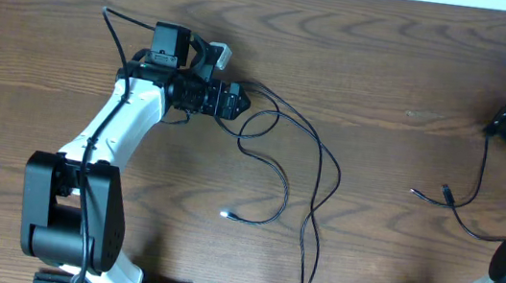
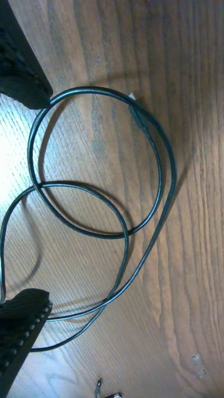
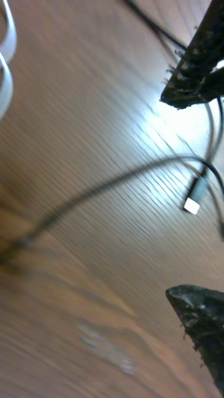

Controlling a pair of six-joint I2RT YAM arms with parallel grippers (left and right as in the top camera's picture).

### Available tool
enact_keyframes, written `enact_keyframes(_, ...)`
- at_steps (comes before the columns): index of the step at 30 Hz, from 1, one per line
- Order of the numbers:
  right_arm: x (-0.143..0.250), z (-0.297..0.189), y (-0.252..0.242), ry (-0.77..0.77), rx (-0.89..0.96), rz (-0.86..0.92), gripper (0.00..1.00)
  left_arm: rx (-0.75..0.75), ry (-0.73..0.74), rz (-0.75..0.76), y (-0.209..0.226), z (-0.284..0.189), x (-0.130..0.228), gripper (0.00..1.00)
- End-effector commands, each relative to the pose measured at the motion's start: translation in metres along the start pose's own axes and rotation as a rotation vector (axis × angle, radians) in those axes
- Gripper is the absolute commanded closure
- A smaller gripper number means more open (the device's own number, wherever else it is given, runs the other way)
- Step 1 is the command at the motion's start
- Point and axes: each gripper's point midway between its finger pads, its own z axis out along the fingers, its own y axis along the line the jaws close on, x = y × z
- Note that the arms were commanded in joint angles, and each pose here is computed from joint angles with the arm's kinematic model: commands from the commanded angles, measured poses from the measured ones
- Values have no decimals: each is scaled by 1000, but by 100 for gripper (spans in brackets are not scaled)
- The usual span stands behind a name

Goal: Untangle cables

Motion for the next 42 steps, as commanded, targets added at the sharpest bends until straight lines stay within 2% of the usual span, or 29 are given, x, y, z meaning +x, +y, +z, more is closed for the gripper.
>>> enact_keyframes(1,30,10,30,90,-83,-68,14,-10,-4,-9,1,-3,2,2)
enact_keyframes(8,89,45,64,180,-84,-211,10,2,1,-47,-3,-2,3,2)
enact_keyframes(14,128,78,98,179,-177,-319,1,93,33,-15,-32,5,9,0)
enact_keyframes(17,139,88,115,157,-240,-362,1,71,50,8,-38,11,13,45)
enact_keyframes(18,142,90,120,148,-256,-375,1,57,62,13,-39,13,16,73)
enact_keyframes(19,143,91,122,141,-264,-382,1,52,74,4,-41,15,19,89)
enact_keyframes(20,143,92,126,131,-276,-389,1,39,85,-32,-43,16,21,92)
enact_keyframes(24,144,93,136,109,-305,-410,1,-43,148,-74,-51,25,38,92)
enact_keyframes(25,145,93,137,112,-309,-407,1,-82,166,-74,-53,27,44,91)
enact_keyframes(26,146,92,138,118,-315,-401,1,-116,182,-70,-56,29,48,85)
enact_keyframes(27,147,92,139,123,-324,-401,1,-139,197,-54,-61,31,53,73)
enact_keyframes(29,147,92,139,123,-326,-400,1,-141,231,-7,-77,36,64,42)
enact_keyframes(30,146,92,139,120,-328,-399,1,-133,249,14,-86,39,70,32)
enact_keyframes(31,145,92,139,118,-329,-398,1,-124,264,36,-95,42,76,27)
enact_keyframes(37,144,92,139,116,-330,-395,1,-77,321,152,-139,53,102,24)
enact_keyframes(42,143,92,139,113,-331,-396,1,-89,319,178,-153,61,114,24)
